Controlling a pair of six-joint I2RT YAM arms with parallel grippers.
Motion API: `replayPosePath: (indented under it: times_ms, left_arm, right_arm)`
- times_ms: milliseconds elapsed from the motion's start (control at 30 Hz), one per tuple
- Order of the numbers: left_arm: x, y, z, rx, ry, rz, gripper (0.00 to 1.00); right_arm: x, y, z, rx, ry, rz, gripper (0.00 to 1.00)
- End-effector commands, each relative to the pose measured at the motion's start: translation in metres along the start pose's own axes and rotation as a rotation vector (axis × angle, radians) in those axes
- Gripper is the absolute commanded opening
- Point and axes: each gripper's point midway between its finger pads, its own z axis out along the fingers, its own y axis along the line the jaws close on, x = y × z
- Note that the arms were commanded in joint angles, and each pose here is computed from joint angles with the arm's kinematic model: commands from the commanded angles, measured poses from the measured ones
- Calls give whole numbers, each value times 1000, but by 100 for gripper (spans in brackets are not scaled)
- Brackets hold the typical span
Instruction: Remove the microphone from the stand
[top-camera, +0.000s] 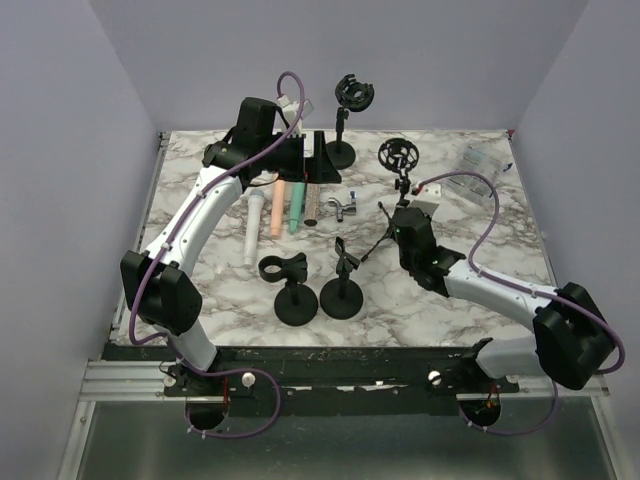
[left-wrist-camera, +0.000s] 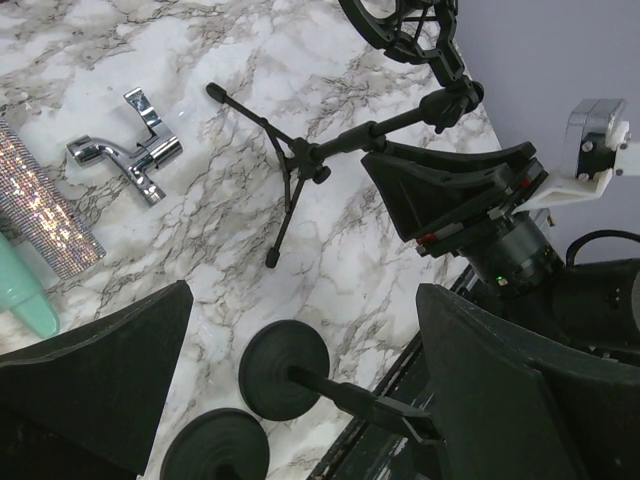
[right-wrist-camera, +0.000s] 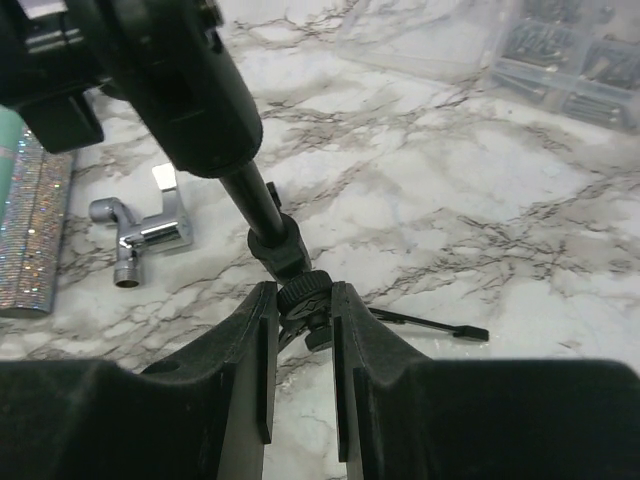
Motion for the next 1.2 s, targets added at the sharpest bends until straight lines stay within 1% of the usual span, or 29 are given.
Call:
replayPosePath:
  times_ms: [0, 200, 300, 400, 500, 533, 567, 667, 733, 767, 867, 933, 1067, 1167]
  left_arm:
    - [1, -5, 1, 30, 3, 3, 97]
    - [1, -4, 3, 32, 4, 1, 97]
    - [1, -3, 3, 29, 5, -1, 97]
    - [2, -4, 4, 35, 8, -2, 97]
    - [2, -4, 4, 39, 10, -5, 97]
    - [2, -4, 4, 39, 11, -5, 97]
    - [2, -4, 4, 39, 10, -5, 98]
    - [2, -4, 4, 39, 10, -3, 97]
    - [2, -4, 4, 38, 9, -1, 97]
    - [2, -3, 4, 36, 10, -1, 97]
    - [3, -3, 4, 35, 11, -1, 98]
    - [2, -3, 4, 33, 10, 0, 97]
    - [3, -1, 6, 32, 13, -5, 97]
    - [5, 1, 7, 29, 18, -8, 97]
  right_arm:
    - [61, -46, -16, 201, 159, -364, 1]
    - [53, -38, -19, 297, 103, -527, 1]
    - [48, -29, -21, 309, 86, -606, 1]
    - [47, -18, -20, 283, 84, -629, 1]
    - [47, -8, -21, 224, 98, -606, 1]
    - [47, -4, -21, 198, 99, -582, 4]
    - [45, -1, -23, 173, 97, -543, 11]
    - [36, 14, -32, 67, 88, -413, 50]
    - [28, 17, -40, 26, 80, -324, 67]
    - [26, 17, -43, 9, 79, -290, 71]
    - [18, 7, -51, -1, 81, -178, 79]
    - [12, 0, -53, -35, 102, -86, 81]
    - [-4, -4, -47, -227, 173, 197, 83]
    - [-15, 14, -52, -421, 231, 365, 87]
